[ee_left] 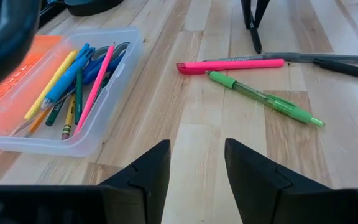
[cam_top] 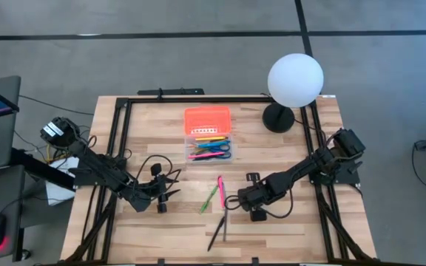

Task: Pick & place school supplies into a supply box
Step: Put the black pen into the supply box

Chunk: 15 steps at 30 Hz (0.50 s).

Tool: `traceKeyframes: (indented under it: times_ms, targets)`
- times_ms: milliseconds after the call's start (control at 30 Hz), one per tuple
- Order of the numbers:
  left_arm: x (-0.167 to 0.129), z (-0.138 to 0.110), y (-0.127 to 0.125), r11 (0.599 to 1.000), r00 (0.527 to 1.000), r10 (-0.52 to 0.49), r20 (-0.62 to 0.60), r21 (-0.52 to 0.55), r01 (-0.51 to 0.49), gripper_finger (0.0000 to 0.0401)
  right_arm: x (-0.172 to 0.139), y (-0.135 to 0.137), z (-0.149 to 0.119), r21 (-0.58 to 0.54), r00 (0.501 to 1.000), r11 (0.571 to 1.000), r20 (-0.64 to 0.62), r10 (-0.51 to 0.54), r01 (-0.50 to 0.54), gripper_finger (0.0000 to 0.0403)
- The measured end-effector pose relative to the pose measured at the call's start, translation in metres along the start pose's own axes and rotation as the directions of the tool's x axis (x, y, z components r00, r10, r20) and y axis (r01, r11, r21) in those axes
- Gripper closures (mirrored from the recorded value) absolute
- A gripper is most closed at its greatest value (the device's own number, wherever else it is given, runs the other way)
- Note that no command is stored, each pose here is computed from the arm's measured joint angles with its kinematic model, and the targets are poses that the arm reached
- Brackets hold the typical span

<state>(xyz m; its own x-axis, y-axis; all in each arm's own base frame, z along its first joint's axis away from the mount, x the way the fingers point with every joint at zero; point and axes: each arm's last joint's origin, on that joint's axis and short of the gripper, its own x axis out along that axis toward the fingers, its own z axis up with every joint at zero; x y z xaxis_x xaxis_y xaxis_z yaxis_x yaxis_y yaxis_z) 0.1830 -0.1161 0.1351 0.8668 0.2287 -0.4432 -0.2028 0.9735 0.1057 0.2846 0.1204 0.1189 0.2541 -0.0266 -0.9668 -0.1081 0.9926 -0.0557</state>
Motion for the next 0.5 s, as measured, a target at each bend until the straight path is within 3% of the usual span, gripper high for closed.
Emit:
traceKeyframes:
  times_ms: [500]
  targets:
    - [0.0000, 0.0000, 0.0000, 1.000, 1.000, 0.000, 0.000, 0.000, 0.000, 0.0253, 0.0003, -0.0008, 0.0002, 0.015, 0.999, 0.999, -0.011, 0.036, -0.036, 0.0373]
